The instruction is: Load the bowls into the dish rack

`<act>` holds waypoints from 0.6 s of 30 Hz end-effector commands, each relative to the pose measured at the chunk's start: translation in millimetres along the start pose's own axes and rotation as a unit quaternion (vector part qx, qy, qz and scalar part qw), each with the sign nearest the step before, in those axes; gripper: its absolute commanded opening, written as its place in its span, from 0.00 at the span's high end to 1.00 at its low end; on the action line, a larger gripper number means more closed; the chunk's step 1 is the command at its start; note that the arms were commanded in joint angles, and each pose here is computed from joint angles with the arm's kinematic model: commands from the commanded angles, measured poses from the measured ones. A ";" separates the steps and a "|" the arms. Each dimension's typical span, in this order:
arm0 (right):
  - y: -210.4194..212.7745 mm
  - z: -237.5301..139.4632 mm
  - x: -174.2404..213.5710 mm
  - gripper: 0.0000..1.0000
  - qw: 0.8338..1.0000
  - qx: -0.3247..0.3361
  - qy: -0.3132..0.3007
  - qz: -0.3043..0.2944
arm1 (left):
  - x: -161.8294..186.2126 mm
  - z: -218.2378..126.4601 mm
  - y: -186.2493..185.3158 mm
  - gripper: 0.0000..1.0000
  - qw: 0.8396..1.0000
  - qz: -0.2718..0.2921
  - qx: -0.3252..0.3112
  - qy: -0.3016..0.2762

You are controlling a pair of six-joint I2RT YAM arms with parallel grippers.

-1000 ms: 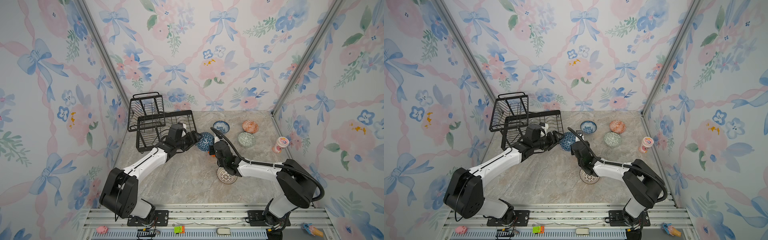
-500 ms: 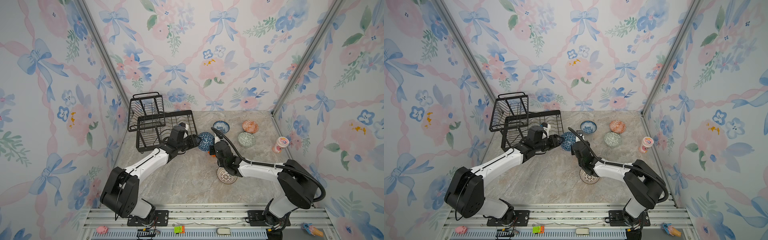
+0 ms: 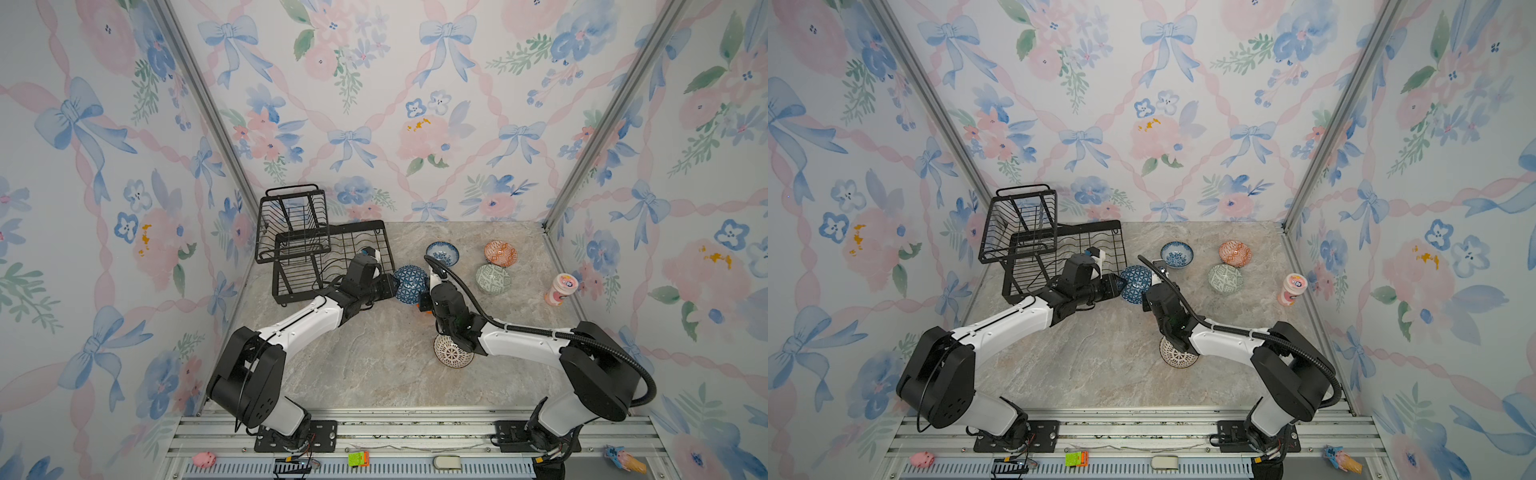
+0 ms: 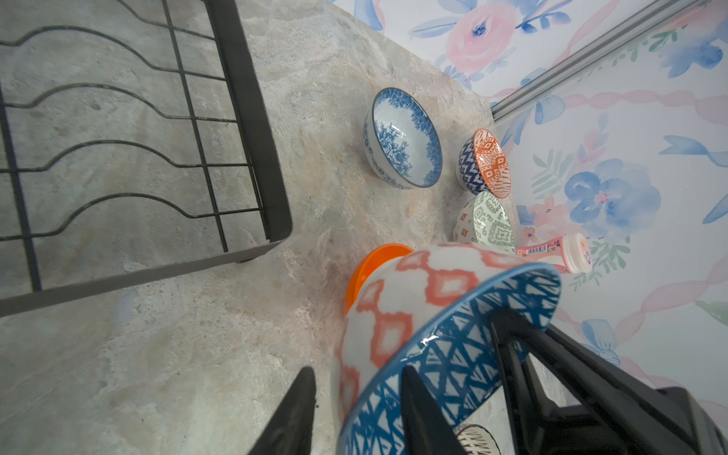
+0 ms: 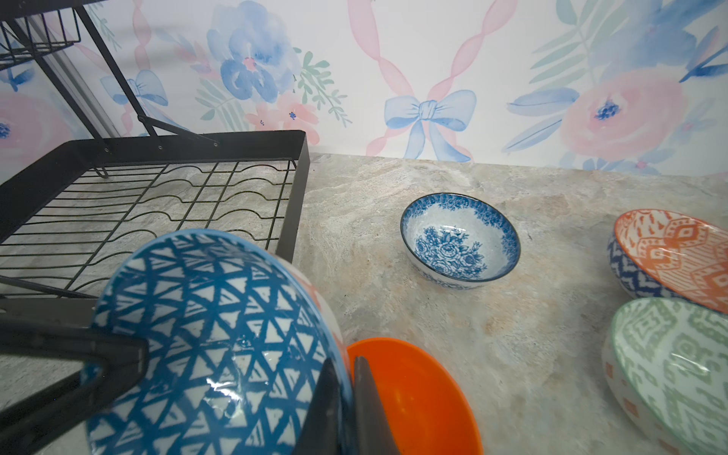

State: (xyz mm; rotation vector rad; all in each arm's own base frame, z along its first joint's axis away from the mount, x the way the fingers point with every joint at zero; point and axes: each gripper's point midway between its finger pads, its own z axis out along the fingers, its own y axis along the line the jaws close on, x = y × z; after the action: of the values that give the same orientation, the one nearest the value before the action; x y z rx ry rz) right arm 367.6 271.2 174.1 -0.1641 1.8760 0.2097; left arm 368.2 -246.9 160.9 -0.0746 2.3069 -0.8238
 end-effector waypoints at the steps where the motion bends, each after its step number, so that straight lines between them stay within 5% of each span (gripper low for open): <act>1: 2.5 -9.1 -26.4 0.98 0.998 -0.016 -0.037 0.039 | -3.8 3.0 -1.0 0.69 1.000 0.023 -0.008 -0.015; 9: 8.3 -8.1 -20.1 0.98 0.998 -0.031 -0.016 0.043 | -1.7 1.8 -10.8 0.97 0.999 0.027 0.011 -0.028; 18: 10.2 -10.0 -15.4 0.94 0.998 -0.046 -0.004 0.046 | -2.1 -4.6 -13.2 1.00 0.998 0.029 0.022 -0.047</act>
State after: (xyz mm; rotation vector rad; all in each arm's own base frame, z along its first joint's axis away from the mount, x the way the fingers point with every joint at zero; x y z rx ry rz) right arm 363.0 273.0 172.9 -0.1864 1.9057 0.2496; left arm 361.7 -245.1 143.5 -0.0215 2.3005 -0.7337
